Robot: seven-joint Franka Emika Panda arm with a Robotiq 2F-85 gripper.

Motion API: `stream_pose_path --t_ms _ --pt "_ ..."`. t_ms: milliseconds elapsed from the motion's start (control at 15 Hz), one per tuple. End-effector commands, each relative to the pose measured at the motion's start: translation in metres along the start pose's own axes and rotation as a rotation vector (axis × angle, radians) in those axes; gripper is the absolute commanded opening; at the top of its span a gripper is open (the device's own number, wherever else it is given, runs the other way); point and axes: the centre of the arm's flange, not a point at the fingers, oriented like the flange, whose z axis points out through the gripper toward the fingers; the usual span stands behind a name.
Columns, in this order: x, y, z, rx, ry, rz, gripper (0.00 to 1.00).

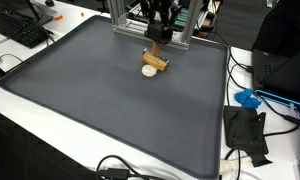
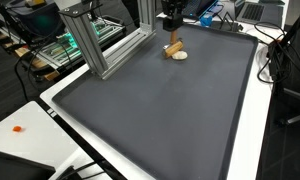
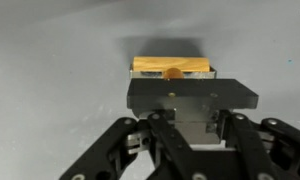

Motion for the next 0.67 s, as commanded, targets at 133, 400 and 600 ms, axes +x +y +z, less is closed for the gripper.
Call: stream_pose_path --t_ms 133,400,600 --pt "0.004 -0.006 0.0 0.022 0.087 -0.11 0.22" --pt "0.003 -0.005 -0.012 0.01 0.087 -0.243 0.22" --pt "0.005 -0.004 -0.02 0.013 0.09 -0.35 0.22"
